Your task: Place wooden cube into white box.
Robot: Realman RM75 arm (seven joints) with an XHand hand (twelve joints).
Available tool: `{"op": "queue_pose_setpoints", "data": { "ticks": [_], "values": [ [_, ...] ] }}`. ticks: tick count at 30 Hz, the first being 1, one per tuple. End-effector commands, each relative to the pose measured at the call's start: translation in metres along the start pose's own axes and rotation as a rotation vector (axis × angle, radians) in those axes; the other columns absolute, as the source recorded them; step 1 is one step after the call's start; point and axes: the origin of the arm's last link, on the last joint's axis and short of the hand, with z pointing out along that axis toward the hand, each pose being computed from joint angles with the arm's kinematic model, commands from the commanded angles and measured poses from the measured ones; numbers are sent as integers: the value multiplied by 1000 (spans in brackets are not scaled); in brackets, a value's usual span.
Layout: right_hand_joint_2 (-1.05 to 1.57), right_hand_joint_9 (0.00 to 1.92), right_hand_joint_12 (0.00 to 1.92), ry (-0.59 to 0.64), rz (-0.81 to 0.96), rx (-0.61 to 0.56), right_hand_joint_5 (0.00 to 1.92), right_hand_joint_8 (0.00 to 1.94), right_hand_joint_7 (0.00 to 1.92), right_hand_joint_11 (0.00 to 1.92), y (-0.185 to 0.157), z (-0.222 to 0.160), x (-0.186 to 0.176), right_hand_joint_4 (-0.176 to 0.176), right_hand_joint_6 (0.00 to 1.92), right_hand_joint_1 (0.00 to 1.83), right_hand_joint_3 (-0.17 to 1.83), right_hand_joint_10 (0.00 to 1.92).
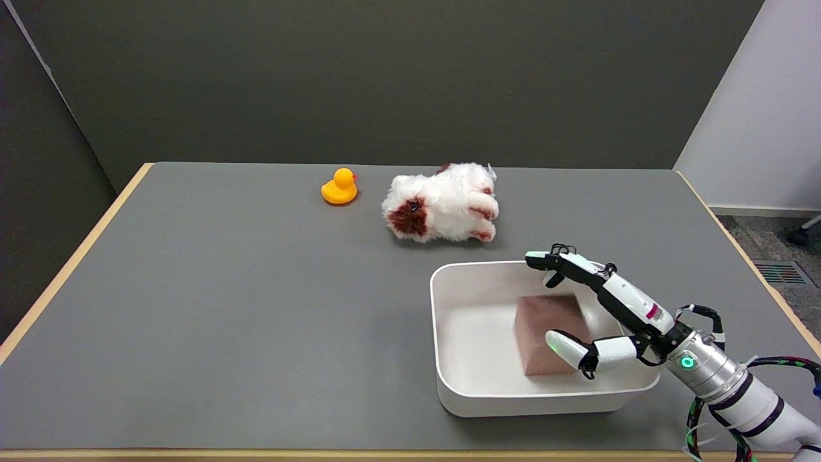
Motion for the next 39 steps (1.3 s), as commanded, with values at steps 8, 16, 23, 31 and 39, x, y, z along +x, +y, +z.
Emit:
{"op": "queue_pose_setpoints", "data": {
  "ticks": [8, 16, 23, 31, 39],
  "values": [
    [559, -1, 1134, 17, 70, 55, 82, 233, 42, -1, 3, 6, 19, -86, 391, 608, 916, 415],
    [564, -1, 1121, 244, 22, 248, 74, 241, 44, -1, -28, 19, 67, -87, 378, 608, 917, 403],
    [575, -1, 1147, 365, 0, 329, 92, 290, 61, -1, -46, 28, 99, -86, 392, 585, 926, 469],
    [570, -1, 1110, 701, 116, 296, 98, 295, 78, -1, -29, 27, 149, -56, 398, 482, 916, 492],
    [603, -1, 950, 917, 180, 206, 94, 384, 53, 5, 2, 27, 194, -22, 467, 596, 995, 445]
  ]
}}
